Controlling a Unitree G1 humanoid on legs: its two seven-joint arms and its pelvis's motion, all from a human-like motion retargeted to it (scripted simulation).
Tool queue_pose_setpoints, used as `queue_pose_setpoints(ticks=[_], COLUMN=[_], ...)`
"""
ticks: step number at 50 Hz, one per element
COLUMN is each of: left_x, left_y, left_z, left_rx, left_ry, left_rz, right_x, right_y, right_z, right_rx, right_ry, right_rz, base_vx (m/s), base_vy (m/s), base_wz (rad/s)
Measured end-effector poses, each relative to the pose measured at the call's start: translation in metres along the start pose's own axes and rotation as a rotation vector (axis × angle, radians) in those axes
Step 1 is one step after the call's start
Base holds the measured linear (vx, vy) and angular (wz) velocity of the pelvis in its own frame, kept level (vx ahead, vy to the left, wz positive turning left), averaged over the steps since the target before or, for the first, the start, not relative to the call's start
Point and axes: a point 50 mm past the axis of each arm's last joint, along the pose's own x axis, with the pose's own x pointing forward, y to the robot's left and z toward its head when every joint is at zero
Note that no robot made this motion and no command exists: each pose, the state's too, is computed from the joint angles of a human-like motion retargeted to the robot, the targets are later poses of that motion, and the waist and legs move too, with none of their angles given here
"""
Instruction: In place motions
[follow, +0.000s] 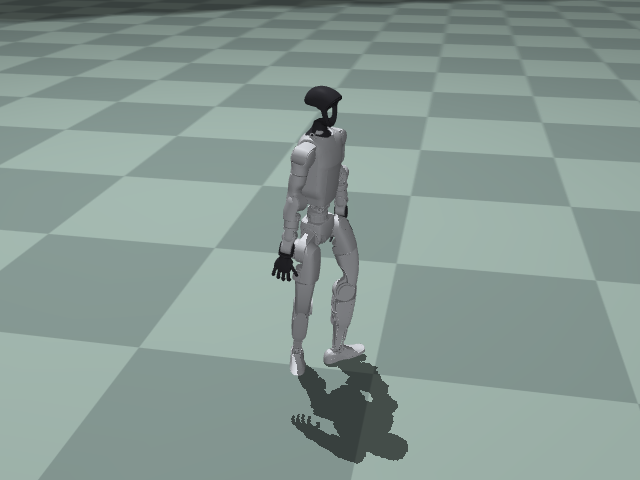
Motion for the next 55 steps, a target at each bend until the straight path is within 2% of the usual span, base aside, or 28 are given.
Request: queue_pose_setpoints(ticks=[7, 12, 16, 24, 33, 38, 45, 55], left_x=[0.001, 0.000, -0.002, -0.001, -0.005, -0.003, -0.001, -0.002], left_y=[-0.009, -0.027, -0.036, -0.052, -0.048, -0.046, -0.040, -0.045], left_z=[-0.023, -0.040, -0.055, 0.011, 0.043, 0.023, -0.019, -0.038], left_rx=[-0.101, -0.132, -0.100, 0.082, 0.214, 0.238, 0.173, 0.166], left_ry=[0.079, 0.120, 0.194, -0.044, -0.139, -0.050, 0.094, 0.140], left_rz=[-0.026, -0.085, -0.100, -0.180, -0.172, -0.164, -0.148, -0.165], right_x=[-0.001, -0.006, -0.007, -0.006, 0.000, 0.000, -0.007, -0.008], right_y=[0.013, 0.008, 0.006, 0.012, 0.025, 0.032, 0.025, 0.025], right_z=[0.032, 0.065, 0.068, 0.063, 0.040, 0.038, 0.073, 0.078], right_rx=[-0.095, -0.225, -0.250, -0.071, -0.119, -0.123, -0.154, -0.125], right_ry=[-0.108, -0.201, -0.239, -0.228, -0.127, -0.126, -0.251, -0.279], right_rz=[0.060, -0.006, -0.033, 0.045, 0.082, 0.121, 0.072, 0.090], base_vx=[0.49, 0.37, 0.41, 0.05, 0.16, 0.19, 0.01, 0.05], base_vy=[-0.04, -0.05, -0.09, -0.22, -0.23, -0.17, -0.11, -0.01], base_wz=[1.37, 0.86, 2.44, 1.77, 1.54, 0.40, 0.36, -0.67])
